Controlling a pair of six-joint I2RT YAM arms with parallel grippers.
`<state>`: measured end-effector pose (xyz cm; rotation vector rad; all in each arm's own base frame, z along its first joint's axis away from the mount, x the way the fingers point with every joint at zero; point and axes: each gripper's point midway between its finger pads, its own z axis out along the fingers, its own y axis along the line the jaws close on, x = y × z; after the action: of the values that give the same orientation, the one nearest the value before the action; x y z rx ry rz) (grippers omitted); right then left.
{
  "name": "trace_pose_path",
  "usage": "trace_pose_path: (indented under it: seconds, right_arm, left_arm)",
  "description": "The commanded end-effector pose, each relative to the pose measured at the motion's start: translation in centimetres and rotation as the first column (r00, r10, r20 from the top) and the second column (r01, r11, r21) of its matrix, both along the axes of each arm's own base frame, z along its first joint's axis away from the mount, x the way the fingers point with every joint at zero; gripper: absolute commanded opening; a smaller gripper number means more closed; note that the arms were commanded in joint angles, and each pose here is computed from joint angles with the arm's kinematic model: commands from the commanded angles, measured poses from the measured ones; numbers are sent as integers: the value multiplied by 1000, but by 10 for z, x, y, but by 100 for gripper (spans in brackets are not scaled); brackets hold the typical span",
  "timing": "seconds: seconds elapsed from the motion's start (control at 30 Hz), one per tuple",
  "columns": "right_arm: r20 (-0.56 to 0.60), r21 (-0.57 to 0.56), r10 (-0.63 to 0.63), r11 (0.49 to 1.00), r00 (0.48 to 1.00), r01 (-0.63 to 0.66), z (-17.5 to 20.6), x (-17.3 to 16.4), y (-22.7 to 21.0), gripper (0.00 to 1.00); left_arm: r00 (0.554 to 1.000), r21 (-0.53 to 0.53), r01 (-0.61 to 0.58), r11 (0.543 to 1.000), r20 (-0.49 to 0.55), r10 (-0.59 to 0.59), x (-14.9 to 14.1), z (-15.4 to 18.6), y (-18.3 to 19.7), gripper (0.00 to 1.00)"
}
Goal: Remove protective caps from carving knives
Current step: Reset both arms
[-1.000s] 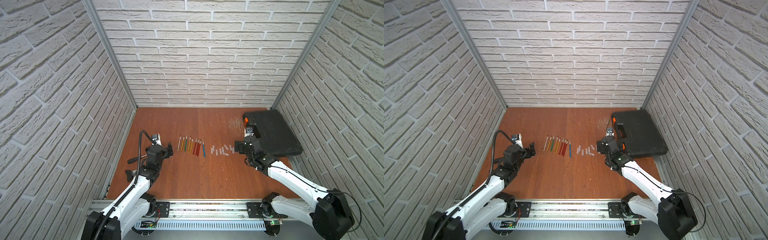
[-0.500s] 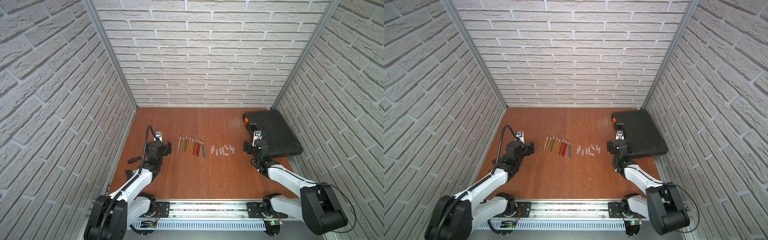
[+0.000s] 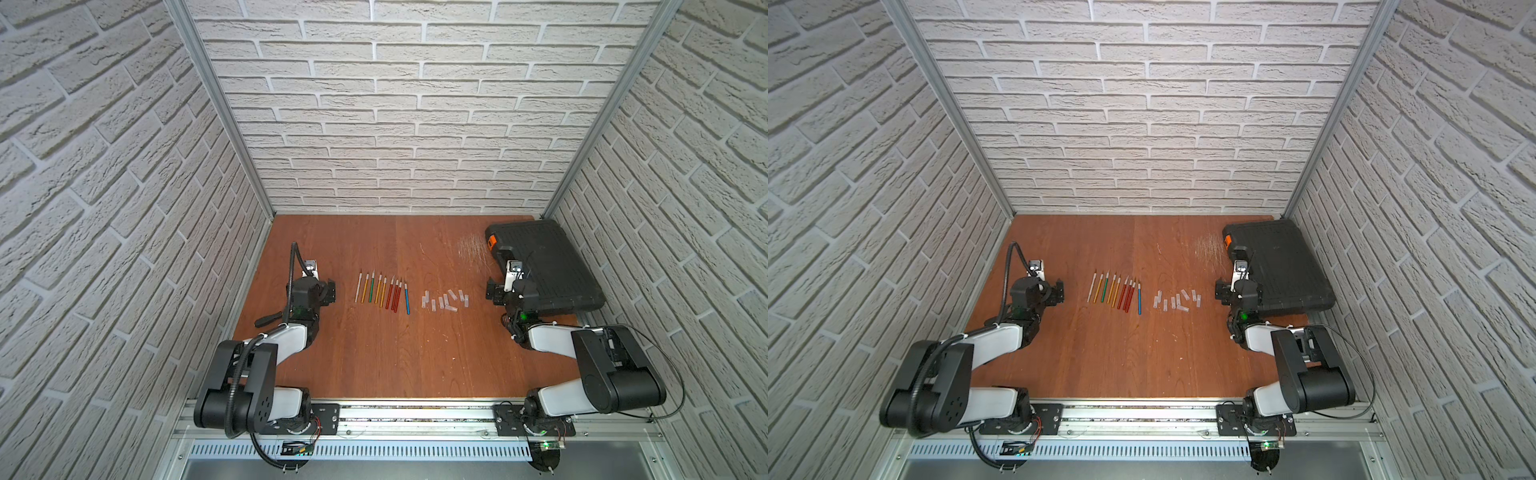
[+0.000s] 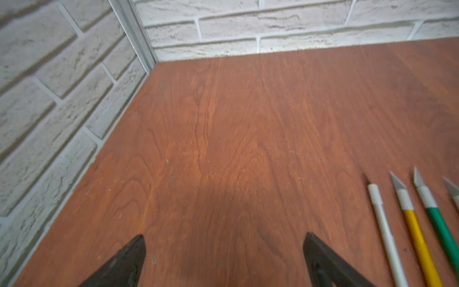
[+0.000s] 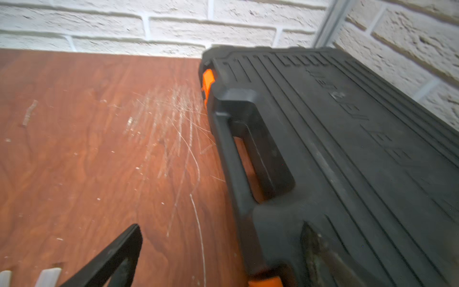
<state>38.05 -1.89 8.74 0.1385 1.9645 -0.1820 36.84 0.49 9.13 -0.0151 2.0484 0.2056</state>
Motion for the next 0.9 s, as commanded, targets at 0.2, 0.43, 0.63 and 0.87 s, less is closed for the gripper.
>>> trace_pose_path:
  seconds: [0.2, 0.43, 0.63, 0.87]
  right_arm:
    - [46, 18, 39, 999, 998, -40, 11, 5, 7, 99]
    - [48, 17, 41, 999, 998, -42, 11, 4, 7, 99]
    - [69, 22, 69, 997, 995, -70, 12, 0, 12, 99]
    - [90, 16, 123, 992, 988, -125, 12, 0, 20, 99]
  left_arm:
    - [986, -28, 103, 994, 138, -99, 7, 26, -16, 98]
    - [979, 54, 71, 996, 188, -80, 2, 32, -2, 98]
    - [973, -21, 77, 997, 220, -70, 12, 14, 15, 98]
    - [990, -118, 73, 990, 131, -57, 30, -3, 29, 98]
